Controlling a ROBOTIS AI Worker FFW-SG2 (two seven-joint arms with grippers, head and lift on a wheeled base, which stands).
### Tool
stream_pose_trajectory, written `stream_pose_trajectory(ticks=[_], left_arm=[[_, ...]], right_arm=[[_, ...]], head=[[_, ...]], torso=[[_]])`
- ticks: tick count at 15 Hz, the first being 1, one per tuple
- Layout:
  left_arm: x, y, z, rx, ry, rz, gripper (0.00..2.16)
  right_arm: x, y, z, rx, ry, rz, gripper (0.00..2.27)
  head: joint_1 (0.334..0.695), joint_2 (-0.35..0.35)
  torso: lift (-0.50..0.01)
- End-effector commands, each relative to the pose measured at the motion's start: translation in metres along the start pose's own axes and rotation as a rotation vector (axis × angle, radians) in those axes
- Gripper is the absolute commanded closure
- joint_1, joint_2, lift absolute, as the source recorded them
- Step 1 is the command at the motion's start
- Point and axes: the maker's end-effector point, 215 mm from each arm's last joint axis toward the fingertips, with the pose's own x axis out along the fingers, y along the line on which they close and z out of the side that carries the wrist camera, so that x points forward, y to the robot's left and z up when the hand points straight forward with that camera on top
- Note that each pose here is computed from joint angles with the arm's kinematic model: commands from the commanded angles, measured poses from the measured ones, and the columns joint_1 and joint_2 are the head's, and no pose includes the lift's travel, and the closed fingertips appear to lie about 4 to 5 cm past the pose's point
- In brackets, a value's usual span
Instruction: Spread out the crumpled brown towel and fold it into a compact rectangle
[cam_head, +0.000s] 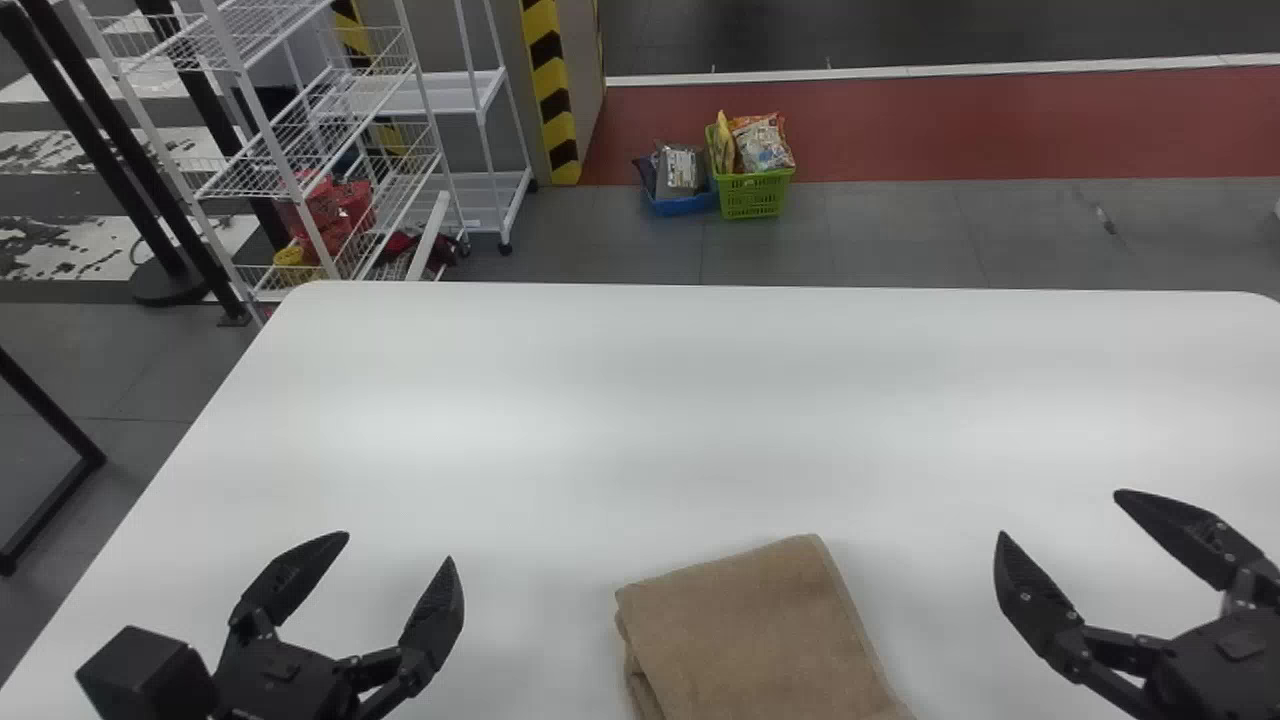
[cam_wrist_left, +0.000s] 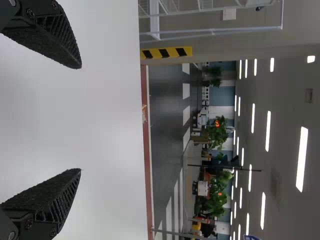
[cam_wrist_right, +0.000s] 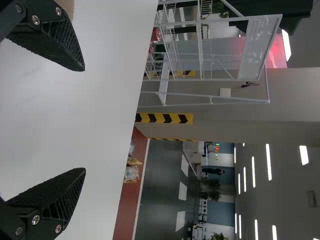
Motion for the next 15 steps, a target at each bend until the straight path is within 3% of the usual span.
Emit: stream_pose_trajectory(ticks=[1, 15], left_arm=[[-0.0018, 0.0034, -0.0004, 0.000, 0.001, 0.005, 0.07], [0.0030, 0.0050, 0.0049, -0.003, -0.014, -0.003, 0.07]], right_arm=[[0.0005, 0.0012, -0.0015, 0.005, 0.002, 0.000, 0.11], [0.0085, -0.0036, -0.0093, 0.001, 0.020, -0.035, 0.11]], head=[[0.695, 0.138], [0.695, 0.135]], torso=[[-0.127], [-0.127]])
